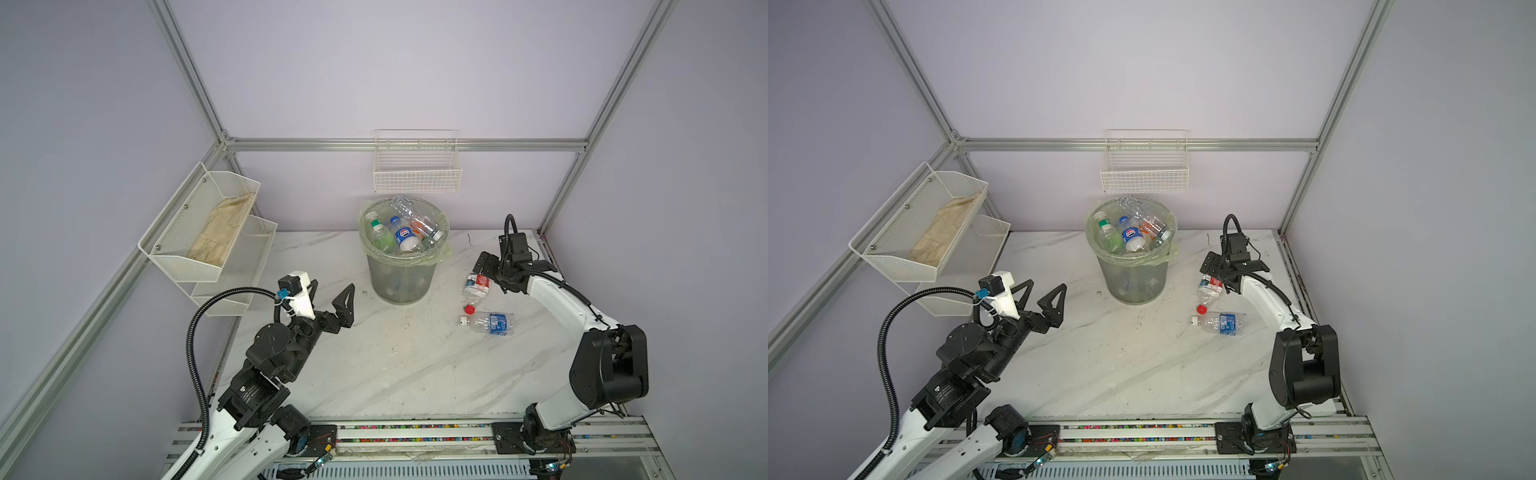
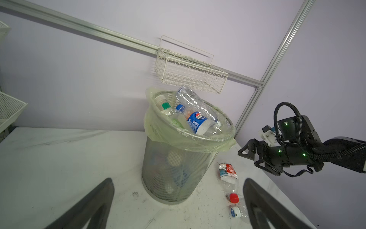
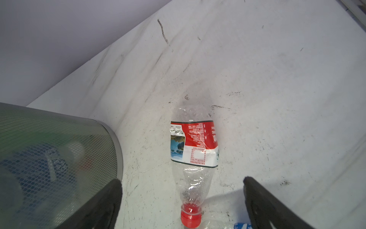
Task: Throw the plastic bottles in the bin
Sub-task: Pick up the plastic bottle from the top-right of the table.
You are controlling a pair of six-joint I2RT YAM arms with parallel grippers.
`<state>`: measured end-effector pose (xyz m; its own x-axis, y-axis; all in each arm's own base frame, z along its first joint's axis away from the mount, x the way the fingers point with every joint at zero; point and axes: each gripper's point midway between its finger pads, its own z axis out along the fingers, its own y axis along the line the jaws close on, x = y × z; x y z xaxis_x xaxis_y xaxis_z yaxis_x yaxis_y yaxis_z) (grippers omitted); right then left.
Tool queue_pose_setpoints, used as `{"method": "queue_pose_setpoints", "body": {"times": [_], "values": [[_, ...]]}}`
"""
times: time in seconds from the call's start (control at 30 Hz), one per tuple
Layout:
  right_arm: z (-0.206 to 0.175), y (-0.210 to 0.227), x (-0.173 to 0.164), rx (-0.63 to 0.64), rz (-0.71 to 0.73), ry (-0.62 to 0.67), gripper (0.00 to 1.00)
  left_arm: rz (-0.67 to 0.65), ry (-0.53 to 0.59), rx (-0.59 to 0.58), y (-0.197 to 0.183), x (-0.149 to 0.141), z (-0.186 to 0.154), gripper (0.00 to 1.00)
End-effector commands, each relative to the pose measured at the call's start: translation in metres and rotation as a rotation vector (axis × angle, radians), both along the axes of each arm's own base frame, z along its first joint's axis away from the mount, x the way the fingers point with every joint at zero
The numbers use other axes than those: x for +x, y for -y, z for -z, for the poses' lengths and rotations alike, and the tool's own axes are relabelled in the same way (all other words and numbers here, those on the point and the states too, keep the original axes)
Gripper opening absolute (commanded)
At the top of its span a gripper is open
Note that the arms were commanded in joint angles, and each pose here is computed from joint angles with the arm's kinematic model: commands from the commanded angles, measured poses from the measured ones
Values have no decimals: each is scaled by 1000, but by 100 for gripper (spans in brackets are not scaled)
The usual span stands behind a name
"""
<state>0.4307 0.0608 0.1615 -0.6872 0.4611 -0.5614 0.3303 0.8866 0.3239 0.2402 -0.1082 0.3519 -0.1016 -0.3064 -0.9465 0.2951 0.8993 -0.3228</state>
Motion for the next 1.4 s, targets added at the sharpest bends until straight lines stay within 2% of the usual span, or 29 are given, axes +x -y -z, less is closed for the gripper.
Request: {"method": "queue_pose_setpoints", "body": {"times": [0.0,0.53,0.93,1.13,1.37], "values": [[6,4,6,5,20,-25,97,-9,-68,-26,-2,-2,28,100],[83,16,16,-5,62,-196,98,-9,-191,-86,-8,-14,78,100],[118,16,27,-31,48,-253,95,-7,-211,-88,-8,-15,84,100],[127,6,24,21,12,-257,81,-12,-211,-89,-9,-14,85,100],[127,-5,16,84,-30,-237,50,-17,-209,-88,-9,-14,84,100]]}}
